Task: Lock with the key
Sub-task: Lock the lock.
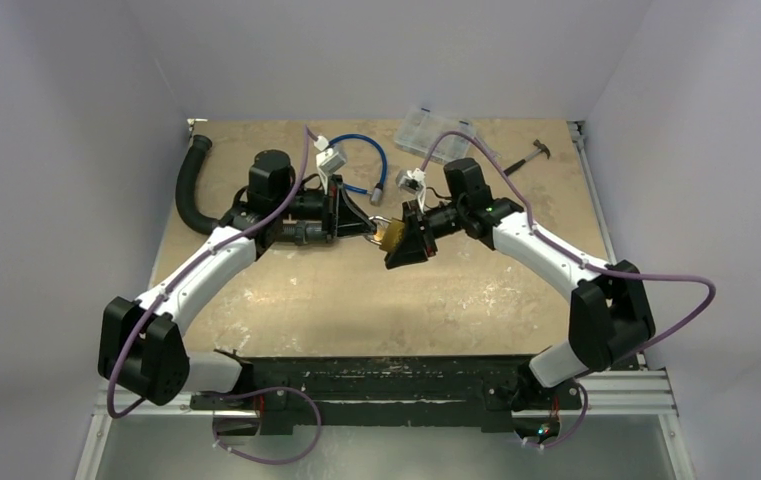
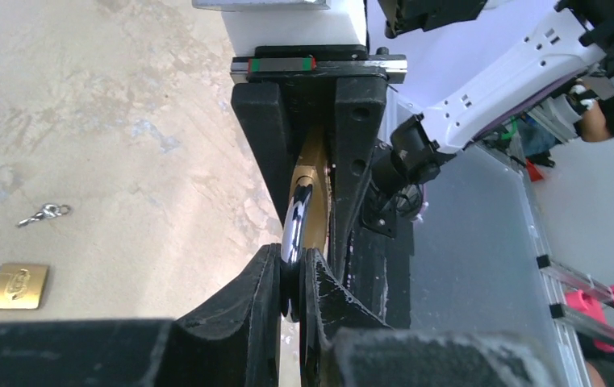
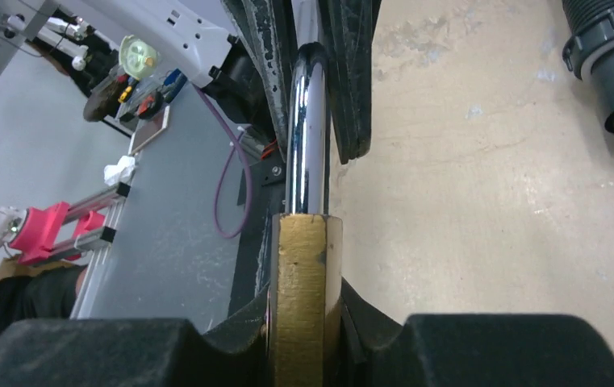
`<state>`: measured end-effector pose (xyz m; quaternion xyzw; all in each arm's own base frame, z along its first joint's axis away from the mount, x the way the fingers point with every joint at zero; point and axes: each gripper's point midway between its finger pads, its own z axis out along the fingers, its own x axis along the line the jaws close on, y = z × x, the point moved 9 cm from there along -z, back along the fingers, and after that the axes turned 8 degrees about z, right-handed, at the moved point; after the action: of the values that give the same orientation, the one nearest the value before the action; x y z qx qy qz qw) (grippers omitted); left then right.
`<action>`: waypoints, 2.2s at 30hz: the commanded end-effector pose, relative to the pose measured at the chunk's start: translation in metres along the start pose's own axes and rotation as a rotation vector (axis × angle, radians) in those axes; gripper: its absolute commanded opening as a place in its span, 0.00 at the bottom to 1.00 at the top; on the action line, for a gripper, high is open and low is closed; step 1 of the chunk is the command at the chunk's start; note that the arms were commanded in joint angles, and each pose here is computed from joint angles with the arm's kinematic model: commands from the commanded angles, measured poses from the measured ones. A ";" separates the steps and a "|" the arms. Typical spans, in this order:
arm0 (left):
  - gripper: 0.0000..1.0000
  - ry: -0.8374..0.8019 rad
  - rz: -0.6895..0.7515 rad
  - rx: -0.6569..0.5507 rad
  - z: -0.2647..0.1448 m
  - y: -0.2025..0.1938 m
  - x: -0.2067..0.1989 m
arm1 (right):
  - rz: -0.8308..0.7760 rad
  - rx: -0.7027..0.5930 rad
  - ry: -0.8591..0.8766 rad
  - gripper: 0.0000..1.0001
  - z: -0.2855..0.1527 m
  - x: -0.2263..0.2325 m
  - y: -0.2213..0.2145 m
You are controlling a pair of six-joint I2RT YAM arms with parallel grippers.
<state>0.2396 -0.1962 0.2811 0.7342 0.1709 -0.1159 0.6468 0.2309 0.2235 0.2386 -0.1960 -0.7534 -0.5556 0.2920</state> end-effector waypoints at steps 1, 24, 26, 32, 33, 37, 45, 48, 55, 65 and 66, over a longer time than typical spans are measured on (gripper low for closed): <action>0.00 -0.230 -0.048 0.121 0.045 -0.039 -0.036 | -0.501 -0.137 0.180 0.00 0.031 0.076 0.092; 0.00 0.106 0.127 -0.095 -0.026 0.037 -0.008 | -0.431 -0.098 0.050 0.00 0.022 0.037 0.051; 0.03 0.154 0.121 -0.094 -0.025 0.036 -0.001 | -0.409 -0.112 0.034 0.00 0.023 0.034 0.051; 0.33 0.281 0.092 -0.080 -0.024 0.035 0.014 | -0.363 -0.148 0.004 0.00 0.024 0.031 0.049; 0.35 0.298 0.098 -0.082 -0.025 0.036 0.016 | -0.360 -0.153 -0.001 0.00 0.024 0.031 0.048; 0.39 0.328 0.100 -0.085 -0.025 0.038 0.019 | -0.346 -0.178 -0.016 0.00 0.024 0.031 0.047; 0.00 0.272 0.097 -0.088 -0.023 0.038 0.015 | -0.321 -0.192 0.008 0.00 0.026 0.028 0.042; 0.00 0.261 0.110 -0.081 -0.025 0.039 0.012 | -0.293 -0.180 0.023 0.23 0.021 0.023 0.040; 0.00 0.251 0.165 -0.063 -0.030 0.047 0.005 | -0.266 -0.198 -0.020 0.62 -0.005 0.017 0.033; 0.00 0.104 0.185 -0.058 -0.027 0.052 -0.004 | -0.292 -0.148 -0.025 0.61 -0.032 0.014 0.018; 0.00 0.091 0.190 -0.057 -0.027 0.053 -0.004 | -0.297 -0.145 -0.018 0.60 -0.033 0.014 0.017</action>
<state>0.2541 -0.1749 0.3012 0.7462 0.2088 -0.0333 0.6313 0.2470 0.2058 0.2602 -0.1574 -0.7307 -0.6398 0.1788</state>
